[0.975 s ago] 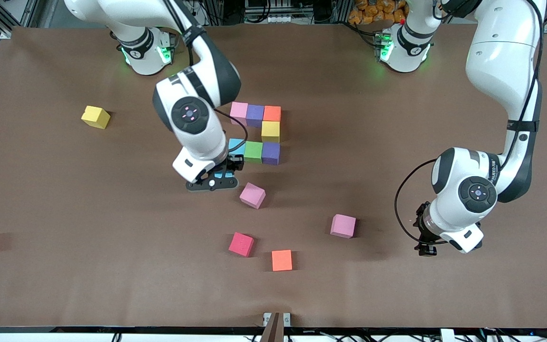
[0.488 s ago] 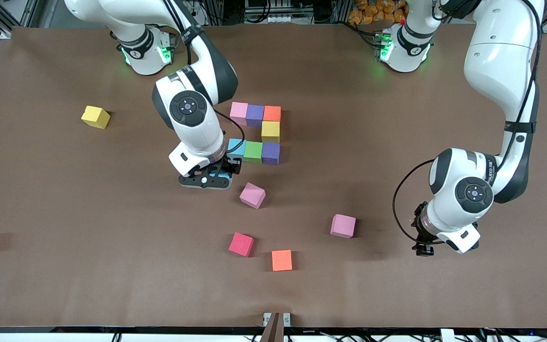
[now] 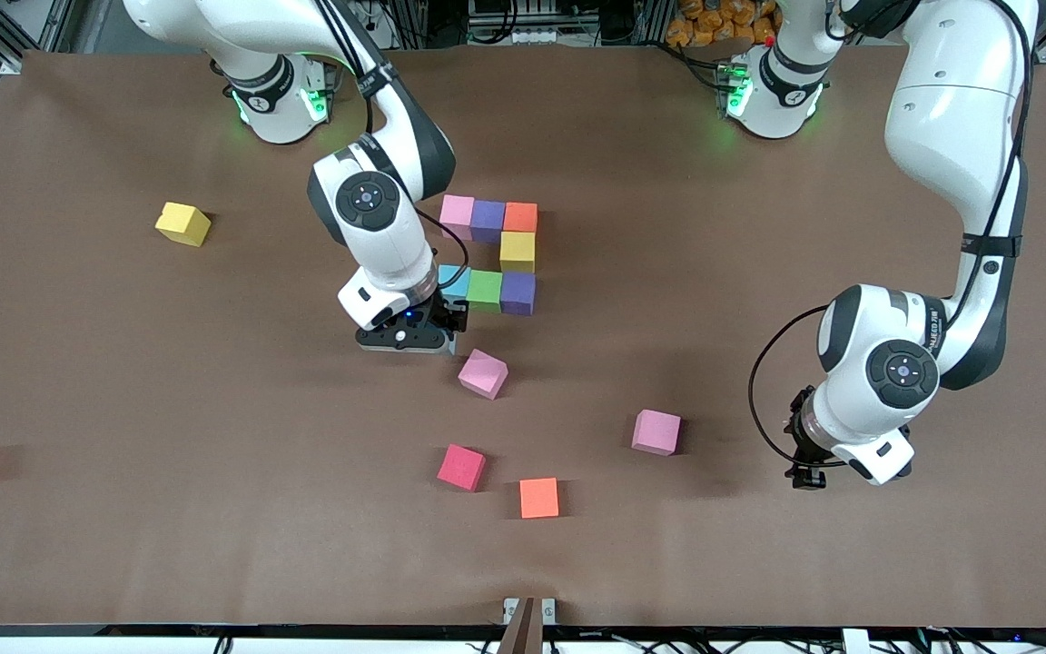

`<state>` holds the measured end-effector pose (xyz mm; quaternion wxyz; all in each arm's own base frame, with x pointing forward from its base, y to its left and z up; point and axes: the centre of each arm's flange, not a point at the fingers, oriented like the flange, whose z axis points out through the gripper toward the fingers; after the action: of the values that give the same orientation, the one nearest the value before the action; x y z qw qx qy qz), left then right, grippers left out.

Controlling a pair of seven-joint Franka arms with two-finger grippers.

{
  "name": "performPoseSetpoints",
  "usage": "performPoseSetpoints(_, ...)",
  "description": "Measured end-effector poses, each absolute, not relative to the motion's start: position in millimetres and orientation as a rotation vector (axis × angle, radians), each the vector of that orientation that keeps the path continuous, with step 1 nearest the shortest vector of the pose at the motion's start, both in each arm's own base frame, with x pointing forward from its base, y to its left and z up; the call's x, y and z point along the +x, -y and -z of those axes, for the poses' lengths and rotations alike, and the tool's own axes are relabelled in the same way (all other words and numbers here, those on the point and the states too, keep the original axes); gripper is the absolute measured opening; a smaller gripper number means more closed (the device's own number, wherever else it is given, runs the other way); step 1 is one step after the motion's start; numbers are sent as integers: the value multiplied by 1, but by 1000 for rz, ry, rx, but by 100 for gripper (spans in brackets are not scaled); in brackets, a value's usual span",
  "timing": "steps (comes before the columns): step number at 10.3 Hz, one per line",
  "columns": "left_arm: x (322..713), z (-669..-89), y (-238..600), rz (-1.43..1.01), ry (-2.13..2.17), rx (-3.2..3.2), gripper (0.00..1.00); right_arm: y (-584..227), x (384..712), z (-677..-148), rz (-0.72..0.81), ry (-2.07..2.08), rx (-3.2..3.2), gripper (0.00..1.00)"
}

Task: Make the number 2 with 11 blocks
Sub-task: 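Lower the cyan cube beside the cluster with the right gripper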

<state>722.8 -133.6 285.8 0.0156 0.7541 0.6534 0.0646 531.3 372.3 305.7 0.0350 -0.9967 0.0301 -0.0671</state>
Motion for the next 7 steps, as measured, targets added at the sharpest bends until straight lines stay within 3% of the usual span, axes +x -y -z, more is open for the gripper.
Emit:
performPoseSetpoints(3,722,-285,138,-201,-2025,2351,74,-373,504,-270,216,-54,-3055,58)
performPoseSetpoints(7,722,-282,139,-200,-2022,2351,74,-376,495,-263,255,-7,-3053,58)
